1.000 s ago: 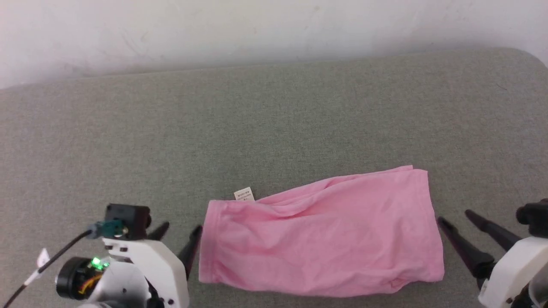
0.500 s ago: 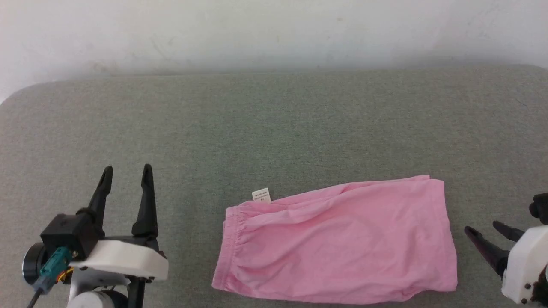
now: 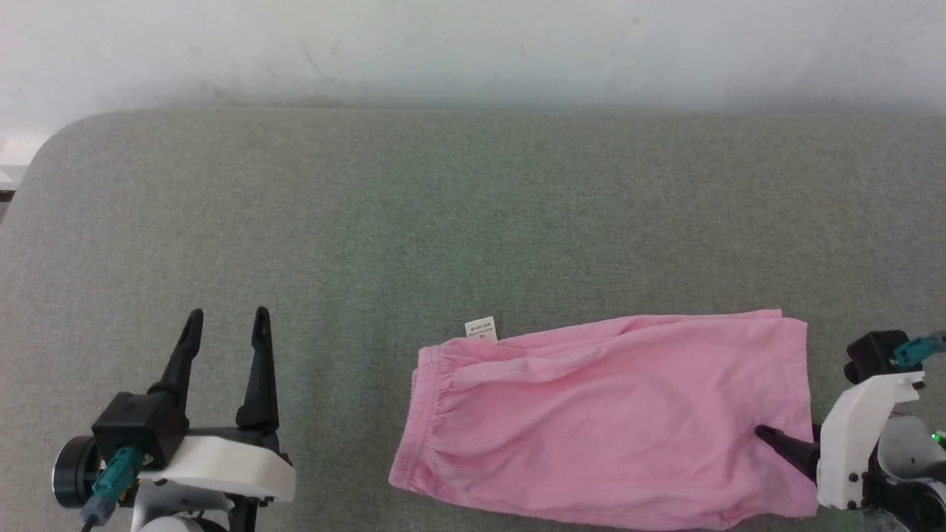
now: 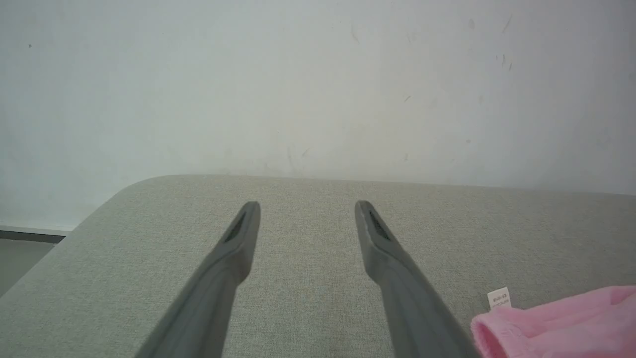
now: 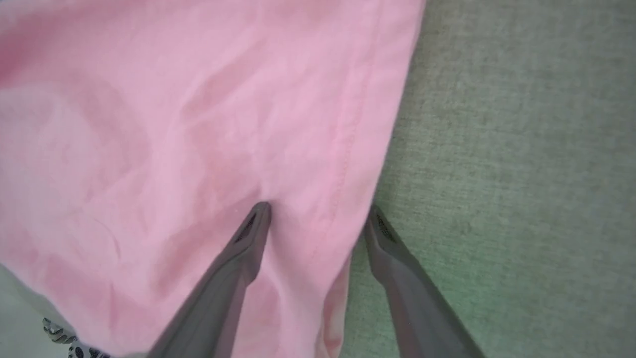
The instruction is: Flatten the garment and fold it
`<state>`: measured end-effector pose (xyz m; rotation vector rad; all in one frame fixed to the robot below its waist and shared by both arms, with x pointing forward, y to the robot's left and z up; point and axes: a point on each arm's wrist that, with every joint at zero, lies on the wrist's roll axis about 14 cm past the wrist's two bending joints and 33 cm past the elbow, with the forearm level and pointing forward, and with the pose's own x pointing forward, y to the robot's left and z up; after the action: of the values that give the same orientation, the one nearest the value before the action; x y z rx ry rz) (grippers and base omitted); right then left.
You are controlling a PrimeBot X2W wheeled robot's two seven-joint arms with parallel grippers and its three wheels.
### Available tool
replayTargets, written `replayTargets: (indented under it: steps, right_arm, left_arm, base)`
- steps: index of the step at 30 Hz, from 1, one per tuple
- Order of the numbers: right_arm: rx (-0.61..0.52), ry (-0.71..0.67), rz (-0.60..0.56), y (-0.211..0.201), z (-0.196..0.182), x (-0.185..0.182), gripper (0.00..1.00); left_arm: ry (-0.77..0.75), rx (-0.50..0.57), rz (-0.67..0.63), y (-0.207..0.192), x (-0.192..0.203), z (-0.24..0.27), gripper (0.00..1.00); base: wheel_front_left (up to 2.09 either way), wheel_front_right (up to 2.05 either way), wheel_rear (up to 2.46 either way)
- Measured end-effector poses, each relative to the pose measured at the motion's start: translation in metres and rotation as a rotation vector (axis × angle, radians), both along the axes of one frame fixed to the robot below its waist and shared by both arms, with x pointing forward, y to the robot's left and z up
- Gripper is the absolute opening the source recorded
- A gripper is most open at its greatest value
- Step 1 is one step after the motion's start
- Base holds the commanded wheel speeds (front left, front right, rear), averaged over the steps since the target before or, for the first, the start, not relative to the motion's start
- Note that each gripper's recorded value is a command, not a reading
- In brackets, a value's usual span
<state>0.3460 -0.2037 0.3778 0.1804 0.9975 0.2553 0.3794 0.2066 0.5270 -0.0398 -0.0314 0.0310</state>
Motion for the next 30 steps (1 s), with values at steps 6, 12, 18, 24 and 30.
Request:
replayTargets:
  steps: [6,12,18,24,30]
  right_arm:
    - [0.049,0.048,0.026,0.015,-0.004,-0.001,0.00]
    - [0.053,-0.030,0.038,0.017,0.008,0.005,0.00]
    - [0.002,-0.161,-0.006,-0.015,0.038,0.015,0.00]
    - [-0.097,-0.168,-0.072,-0.065,0.043,-0.004,0.00]
    - [-0.106,-0.290,0.000,-0.048,0.073,0.005,0.00]
  left_arm:
    - [0.014,-0.001,-0.009,-0.002,-0.005,-0.001,1.00]
    - [0.013,-0.003,-0.025,-0.006,-0.006,0.003,1.00]
    - [0.008,0.001,-0.046,-0.012,-0.004,0.008,1.00]
    - [0.011,-0.001,-0.067,-0.020,-0.001,0.009,1.00]
    - [0.027,-0.003,-0.086,-0.028,0.002,0.007,1.00]
  base:
    - [0.00,0.00,0.00]
    - [0.00,0.00,0.00]
    - [0.00,0.00,0.00]
    - [0.00,0.00,0.00]
    - [0.00,0.00,0.00]
